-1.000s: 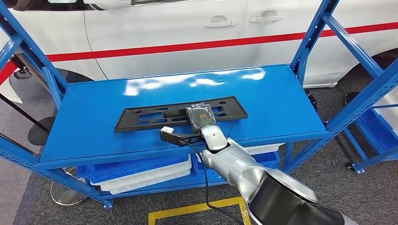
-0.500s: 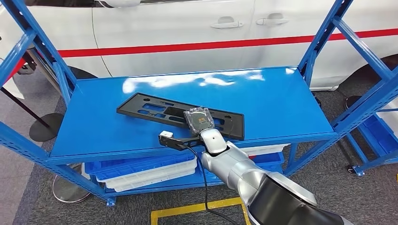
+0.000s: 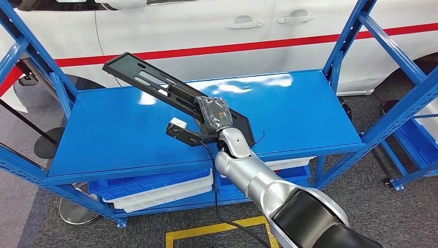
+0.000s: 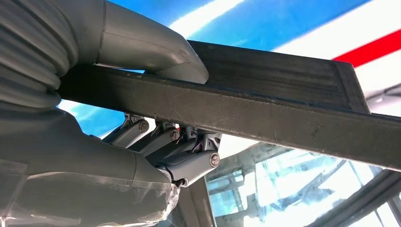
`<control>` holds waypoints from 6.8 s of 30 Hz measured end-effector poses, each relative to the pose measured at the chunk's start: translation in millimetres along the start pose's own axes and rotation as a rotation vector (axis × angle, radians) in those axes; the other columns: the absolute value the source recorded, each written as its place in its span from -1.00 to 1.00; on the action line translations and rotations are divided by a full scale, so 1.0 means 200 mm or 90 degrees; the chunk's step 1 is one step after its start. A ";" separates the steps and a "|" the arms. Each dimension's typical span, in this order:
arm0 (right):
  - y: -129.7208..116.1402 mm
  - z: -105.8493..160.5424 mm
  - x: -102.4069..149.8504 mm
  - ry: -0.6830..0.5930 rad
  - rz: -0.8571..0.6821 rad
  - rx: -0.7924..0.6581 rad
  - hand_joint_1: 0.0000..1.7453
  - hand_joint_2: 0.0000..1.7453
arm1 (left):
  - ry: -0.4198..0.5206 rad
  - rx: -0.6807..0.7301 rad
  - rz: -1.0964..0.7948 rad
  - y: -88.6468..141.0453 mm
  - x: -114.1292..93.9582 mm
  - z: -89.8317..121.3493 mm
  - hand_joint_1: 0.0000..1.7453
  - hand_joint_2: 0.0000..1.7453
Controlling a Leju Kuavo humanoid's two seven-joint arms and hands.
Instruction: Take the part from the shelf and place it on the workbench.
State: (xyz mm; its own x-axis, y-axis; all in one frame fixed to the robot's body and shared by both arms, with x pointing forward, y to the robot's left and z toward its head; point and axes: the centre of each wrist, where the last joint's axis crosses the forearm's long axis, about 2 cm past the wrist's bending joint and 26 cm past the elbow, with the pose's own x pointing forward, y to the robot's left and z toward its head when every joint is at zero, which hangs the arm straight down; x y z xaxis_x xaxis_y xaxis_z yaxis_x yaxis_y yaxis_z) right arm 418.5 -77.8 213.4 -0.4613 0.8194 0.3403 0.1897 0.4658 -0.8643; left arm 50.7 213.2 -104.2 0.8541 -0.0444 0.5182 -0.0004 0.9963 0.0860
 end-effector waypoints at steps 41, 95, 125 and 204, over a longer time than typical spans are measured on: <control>-1.02 0.21 -0.11 -0.235 -0.250 -0.583 1.00 1.00 | -0.082 -0.017 -0.009 0.03 0.01 -0.01 -1.00 -1.00; -0.80 0.66 -0.46 -0.215 -0.482 -0.493 1.00 1.00 | -0.051 0.091 0.102 0.10 -0.03 -0.01 -1.00 -1.00; -1.30 1.33 -1.07 -0.015 -0.224 -0.492 1.00 1.00 | 0.029 0.088 0.087 0.11 -0.08 0.01 -1.00 -1.00; -1.86 1.38 -0.98 0.078 0.557 -0.110 1.00 1.00 | -0.016 0.031 0.047 0.12 -0.04 -0.01 -1.00 -1.00</control>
State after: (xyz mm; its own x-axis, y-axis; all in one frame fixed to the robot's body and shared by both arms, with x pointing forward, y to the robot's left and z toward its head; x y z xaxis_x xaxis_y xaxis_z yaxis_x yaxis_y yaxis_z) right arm 199.2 -503.9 366.8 0.0036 0.9298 -0.3681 0.5613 -0.3066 -0.7687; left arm 45.0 237.3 -108.1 0.8378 0.0273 0.5454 -0.0891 0.9922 0.0873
